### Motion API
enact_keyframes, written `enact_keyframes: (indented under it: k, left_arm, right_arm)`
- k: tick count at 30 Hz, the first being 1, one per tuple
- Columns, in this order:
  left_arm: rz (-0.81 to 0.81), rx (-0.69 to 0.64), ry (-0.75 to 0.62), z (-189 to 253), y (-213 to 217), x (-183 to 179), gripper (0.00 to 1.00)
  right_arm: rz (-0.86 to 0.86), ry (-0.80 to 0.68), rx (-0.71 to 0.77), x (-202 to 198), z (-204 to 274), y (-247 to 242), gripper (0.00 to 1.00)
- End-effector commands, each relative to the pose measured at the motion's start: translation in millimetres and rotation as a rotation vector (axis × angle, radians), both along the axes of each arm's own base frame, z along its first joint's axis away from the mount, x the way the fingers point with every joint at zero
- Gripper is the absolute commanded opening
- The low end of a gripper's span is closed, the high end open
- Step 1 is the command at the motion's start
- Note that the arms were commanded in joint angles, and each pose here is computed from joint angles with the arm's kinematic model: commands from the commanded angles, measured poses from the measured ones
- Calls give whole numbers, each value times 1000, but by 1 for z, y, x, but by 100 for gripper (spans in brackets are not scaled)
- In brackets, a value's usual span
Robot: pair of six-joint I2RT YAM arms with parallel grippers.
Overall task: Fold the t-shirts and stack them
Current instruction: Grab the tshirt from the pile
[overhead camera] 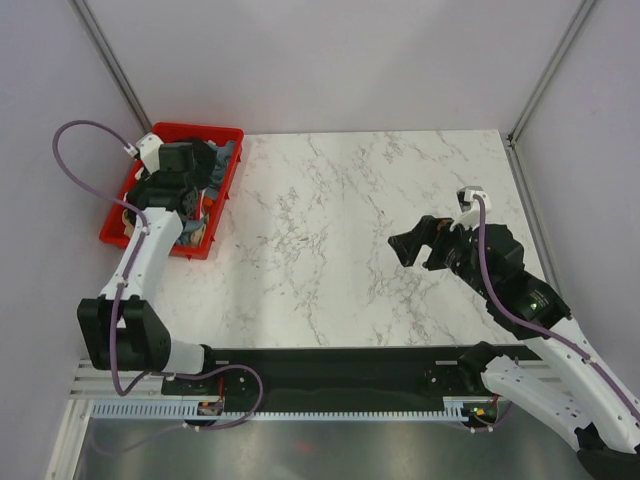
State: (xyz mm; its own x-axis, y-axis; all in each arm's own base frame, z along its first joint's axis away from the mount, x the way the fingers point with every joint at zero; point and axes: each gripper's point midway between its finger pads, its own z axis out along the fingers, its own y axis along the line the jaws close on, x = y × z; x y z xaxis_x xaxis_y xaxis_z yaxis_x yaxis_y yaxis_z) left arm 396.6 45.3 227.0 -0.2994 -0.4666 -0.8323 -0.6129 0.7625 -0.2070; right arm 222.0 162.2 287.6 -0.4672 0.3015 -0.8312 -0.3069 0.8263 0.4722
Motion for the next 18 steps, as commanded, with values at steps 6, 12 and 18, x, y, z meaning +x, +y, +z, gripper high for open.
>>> enact_keyframes:
  k: [6,12,18]
  left_arm:
    - [228,-34,12,-18,76,37,82]
    - [239,-16,76,-42,93,57,81]
    - [195,-28,110,-57,91,74,60]
  right_arm:
    - [25,-79,13,-2,18,0,98]
    - [30,-82,20,-5,20,0,98]
    - [-5,-92,-5,-2,22,-8,98]
